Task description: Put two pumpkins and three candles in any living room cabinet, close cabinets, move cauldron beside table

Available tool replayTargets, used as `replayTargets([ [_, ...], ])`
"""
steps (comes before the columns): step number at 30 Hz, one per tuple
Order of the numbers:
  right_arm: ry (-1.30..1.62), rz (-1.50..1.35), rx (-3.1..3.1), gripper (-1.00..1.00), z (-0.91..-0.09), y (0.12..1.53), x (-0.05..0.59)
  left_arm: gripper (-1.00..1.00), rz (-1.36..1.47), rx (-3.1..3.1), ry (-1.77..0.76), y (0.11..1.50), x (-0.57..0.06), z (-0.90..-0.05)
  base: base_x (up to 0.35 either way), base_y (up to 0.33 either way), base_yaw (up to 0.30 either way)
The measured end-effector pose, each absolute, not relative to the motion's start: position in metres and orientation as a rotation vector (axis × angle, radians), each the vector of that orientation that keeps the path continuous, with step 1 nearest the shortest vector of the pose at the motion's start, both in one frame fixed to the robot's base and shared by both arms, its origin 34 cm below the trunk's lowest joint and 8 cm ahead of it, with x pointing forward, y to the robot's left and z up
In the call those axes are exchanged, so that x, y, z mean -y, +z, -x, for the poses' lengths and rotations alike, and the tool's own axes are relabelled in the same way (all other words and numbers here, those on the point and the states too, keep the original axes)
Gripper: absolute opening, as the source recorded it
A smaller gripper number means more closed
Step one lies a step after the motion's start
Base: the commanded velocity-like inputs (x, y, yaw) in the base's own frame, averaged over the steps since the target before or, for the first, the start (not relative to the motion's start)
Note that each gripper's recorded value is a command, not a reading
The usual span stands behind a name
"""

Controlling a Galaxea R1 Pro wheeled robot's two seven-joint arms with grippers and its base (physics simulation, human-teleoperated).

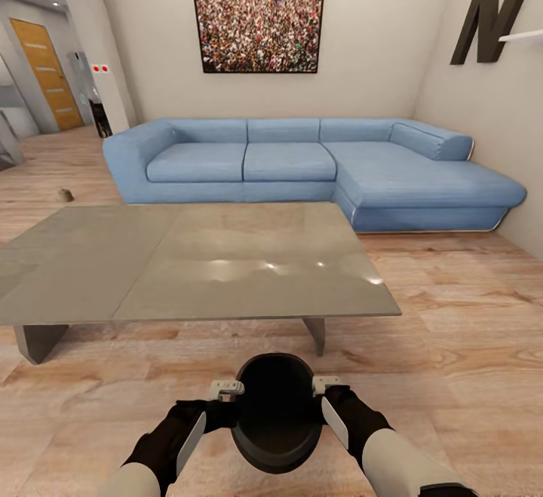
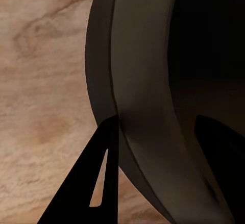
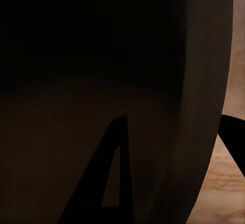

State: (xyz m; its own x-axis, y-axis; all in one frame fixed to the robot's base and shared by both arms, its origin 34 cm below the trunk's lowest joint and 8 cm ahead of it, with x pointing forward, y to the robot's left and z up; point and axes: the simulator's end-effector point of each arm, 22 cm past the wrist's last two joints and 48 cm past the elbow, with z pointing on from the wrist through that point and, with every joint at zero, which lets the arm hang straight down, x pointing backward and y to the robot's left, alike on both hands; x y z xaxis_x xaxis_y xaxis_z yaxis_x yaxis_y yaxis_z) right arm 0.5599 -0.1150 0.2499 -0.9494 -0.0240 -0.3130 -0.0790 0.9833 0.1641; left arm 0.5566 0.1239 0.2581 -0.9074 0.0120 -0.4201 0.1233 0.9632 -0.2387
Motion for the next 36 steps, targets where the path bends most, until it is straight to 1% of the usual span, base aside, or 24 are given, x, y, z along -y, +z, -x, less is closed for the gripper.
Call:
replayTargets([
  [18, 0.253, 0.074, -2.833, -1.0, -0.5551, 0.2399, 0.1149, -1.0, -0.093, -2.706, -0.366, 0.2482, -0.1239, -0.5519, 0.003, 0.0, 0.0],
  [23, 0.253, 0.074, -2.832, -1.0, -0.5552, 0.2402, 0.115, -1.0, -0.093, -2.706, -0.366, 0.2485, -0.1239, -0.5519, 0.166, 0.0, 0.0],
  [31, 0.254, 0.074, -2.833, -1.0, -0.555, 0.2398, 0.115, -1.0, -0.093, -2.706, -0.367, 0.2482, -0.1239, -0.5517, 0.026, 0.0, 0.0],
  [36, 0.254, 0.074, -2.832, -1.0, -0.5553, 0.2402, 0.115, -1.0, -0.094, -2.705, -0.366, 0.2486, -0.1239, -0.5521, 0.171, 0.0, 0.0],
])
